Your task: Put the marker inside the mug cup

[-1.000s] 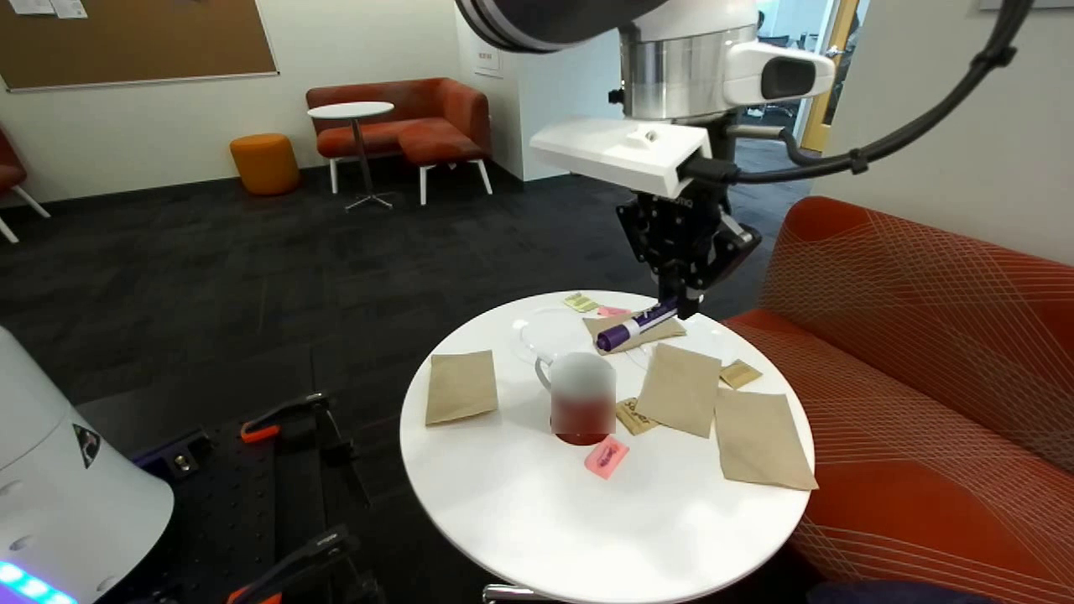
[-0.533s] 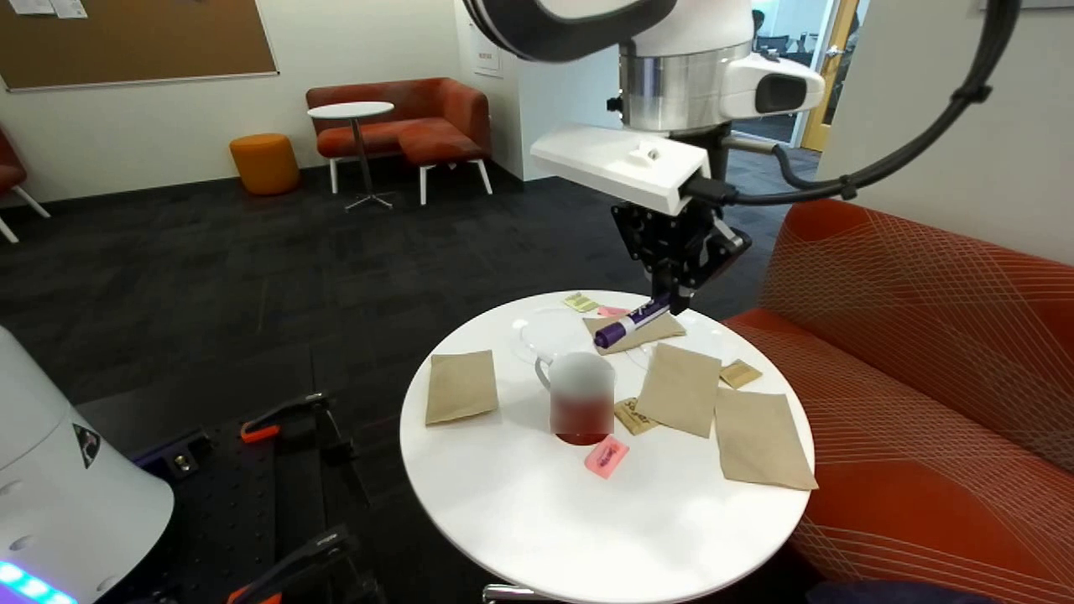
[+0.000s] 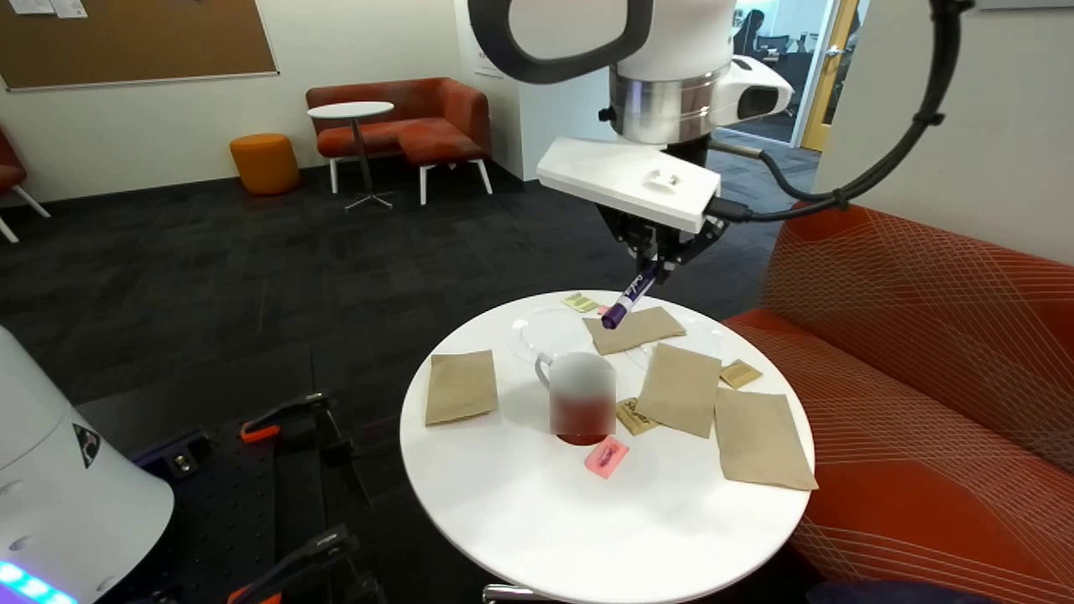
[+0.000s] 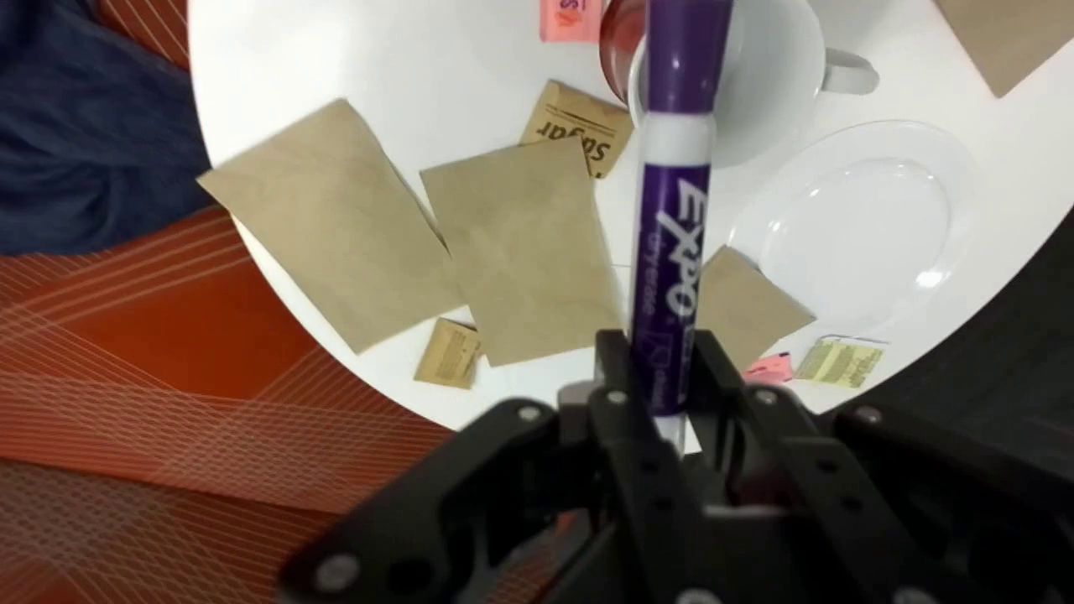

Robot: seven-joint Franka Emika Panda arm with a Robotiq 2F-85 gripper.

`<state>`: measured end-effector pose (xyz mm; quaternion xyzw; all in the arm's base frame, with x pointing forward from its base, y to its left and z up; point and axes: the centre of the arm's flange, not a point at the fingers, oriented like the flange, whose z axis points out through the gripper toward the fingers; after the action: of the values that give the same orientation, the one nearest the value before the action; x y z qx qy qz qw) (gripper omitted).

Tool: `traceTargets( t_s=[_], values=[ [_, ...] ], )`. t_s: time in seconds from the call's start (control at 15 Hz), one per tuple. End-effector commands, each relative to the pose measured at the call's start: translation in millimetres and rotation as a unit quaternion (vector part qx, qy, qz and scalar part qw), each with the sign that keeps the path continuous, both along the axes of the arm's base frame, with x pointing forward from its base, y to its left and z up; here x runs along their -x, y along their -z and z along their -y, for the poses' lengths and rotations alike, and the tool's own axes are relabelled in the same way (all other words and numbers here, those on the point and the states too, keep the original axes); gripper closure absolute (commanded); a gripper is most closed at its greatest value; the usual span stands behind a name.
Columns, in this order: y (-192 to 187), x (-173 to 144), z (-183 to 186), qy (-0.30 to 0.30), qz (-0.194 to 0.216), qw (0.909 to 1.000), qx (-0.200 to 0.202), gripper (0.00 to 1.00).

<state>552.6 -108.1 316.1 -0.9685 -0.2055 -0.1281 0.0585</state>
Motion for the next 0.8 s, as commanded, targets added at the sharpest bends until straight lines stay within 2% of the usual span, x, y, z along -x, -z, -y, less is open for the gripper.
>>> traceTargets(
  t_s=[0.0, 0.2, 0.4, 0.53, 0.73],
  values=[
    [-0.6, 6.8, 7.0, -0.067, 0.036, 0.9963, -0.039, 0.95],
    [1.7, 10.9, 13.2, -0.122, 0.068, 0.9872, -0.077, 0.95],
    [5.6, 15.8, 18.9, -0.174, 0.095, 0.9733, -0.115, 0.95],
    [7.1, 21.4, 25.5, -0.21, 0.112, 0.9605, -0.144, 0.95],
    [6.8, 31.1, 40.3, -0.265, 0.135, 0.9367, -0.184, 0.95]
  ],
)
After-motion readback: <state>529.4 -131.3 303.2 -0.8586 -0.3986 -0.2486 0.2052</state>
